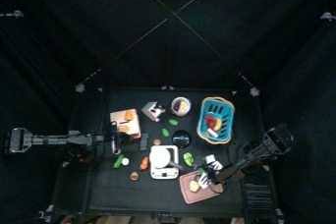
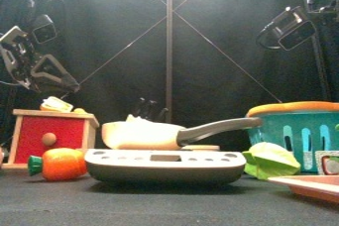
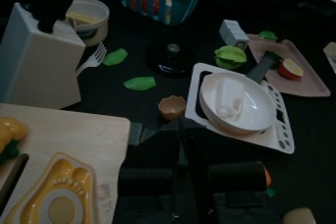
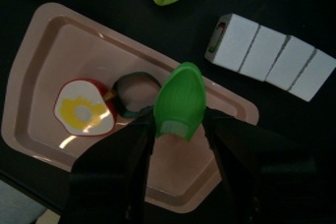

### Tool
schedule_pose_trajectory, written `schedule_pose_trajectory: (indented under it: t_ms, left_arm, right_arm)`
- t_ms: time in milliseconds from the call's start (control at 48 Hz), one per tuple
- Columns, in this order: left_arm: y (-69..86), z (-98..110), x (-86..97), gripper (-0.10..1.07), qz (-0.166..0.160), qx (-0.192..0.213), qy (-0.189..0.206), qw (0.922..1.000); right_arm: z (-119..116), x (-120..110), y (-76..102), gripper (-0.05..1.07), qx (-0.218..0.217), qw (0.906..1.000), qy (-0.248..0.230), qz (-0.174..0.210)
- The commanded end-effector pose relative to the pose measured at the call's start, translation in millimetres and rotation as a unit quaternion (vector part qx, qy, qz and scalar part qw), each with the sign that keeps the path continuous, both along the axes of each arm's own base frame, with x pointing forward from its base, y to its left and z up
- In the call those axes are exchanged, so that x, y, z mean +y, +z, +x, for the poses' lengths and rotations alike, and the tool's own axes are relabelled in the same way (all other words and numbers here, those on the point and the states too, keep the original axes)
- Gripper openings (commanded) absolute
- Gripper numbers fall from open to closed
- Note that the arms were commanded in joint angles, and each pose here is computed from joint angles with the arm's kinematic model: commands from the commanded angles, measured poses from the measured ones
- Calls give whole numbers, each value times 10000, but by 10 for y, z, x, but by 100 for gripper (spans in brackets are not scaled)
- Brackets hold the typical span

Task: Place corn husk with other corn husk

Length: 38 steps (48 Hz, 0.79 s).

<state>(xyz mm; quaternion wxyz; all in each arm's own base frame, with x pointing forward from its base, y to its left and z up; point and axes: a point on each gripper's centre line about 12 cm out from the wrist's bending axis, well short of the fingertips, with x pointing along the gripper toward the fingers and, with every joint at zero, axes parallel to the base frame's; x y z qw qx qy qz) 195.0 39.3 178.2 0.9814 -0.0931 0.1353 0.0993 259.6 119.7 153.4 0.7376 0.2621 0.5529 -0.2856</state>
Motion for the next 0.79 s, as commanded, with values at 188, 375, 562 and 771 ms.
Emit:
schedule_pose_trajectory:
  t_ms: [188, 375, 562, 771]
  left_arm:
    - [68, 39, 12, 49, 22, -105, 5, 9999]
    - [73, 42, 12, 49, 31, -111, 3, 9999]
    - [73, 42, 15, 49, 38, -110, 6, 9999]
    - [73, 40, 24, 49, 32, -111, 34, 9999]
  right_arm:
    - [273, -197, 310, 78, -776, 9969, -3, -131]
    - [536, -599, 495, 78, -1469, 9880, -150, -456]
    - [856, -1136, 570, 78, -2306, 9708, -284, -596]
    - [1070, -1855, 368, 78, -2612, 9609, -613, -692]
